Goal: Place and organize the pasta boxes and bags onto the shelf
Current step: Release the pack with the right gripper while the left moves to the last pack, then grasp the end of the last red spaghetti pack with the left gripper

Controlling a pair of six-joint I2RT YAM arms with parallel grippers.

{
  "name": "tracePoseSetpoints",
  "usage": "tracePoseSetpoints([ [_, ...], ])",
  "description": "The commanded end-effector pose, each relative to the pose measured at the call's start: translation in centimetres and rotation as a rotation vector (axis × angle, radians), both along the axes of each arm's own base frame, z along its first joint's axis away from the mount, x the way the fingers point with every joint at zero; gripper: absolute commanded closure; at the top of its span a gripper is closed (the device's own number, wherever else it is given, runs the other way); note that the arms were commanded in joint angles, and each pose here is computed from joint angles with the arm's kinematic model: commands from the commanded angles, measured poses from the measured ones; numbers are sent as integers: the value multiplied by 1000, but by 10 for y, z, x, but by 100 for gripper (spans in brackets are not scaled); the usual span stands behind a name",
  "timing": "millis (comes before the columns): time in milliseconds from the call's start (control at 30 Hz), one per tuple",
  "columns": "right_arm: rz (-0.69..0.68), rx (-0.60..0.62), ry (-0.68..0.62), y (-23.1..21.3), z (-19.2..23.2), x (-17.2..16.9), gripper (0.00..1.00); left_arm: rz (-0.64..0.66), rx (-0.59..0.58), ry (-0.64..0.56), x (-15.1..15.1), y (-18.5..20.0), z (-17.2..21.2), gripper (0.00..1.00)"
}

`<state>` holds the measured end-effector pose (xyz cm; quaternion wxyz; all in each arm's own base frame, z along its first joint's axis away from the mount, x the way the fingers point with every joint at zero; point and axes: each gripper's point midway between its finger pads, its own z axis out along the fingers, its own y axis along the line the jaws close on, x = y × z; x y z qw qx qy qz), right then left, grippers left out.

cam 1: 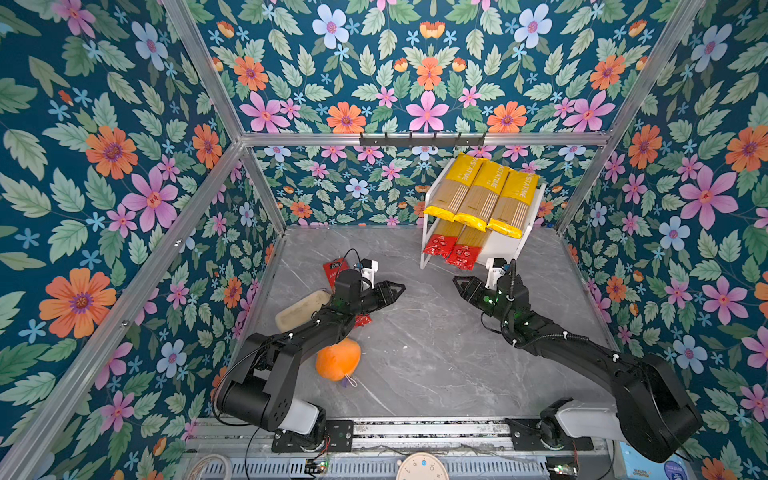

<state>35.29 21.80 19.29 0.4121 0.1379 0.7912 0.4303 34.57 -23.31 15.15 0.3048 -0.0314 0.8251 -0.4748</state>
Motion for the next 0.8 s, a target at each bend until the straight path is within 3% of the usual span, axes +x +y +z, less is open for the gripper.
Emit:
tracePoseSetpoints([
  [0,-5,-2,20,6,-4,-4,52,73,163,17,5,24,-22,47],
  [167,24,5,42,23,-13,-10,52,178,371,34,9,60,-42,38],
  [400,47,30,57,37,-18,-6,52,352,565,114,6,117,-62,30],
  [567,59,34,60,43,-19,-4,52,444,616,154,0,144,-72,27],
  [767,64,36,61,46,-21,-3,53,435,615,194,4,146,-94,25],
])
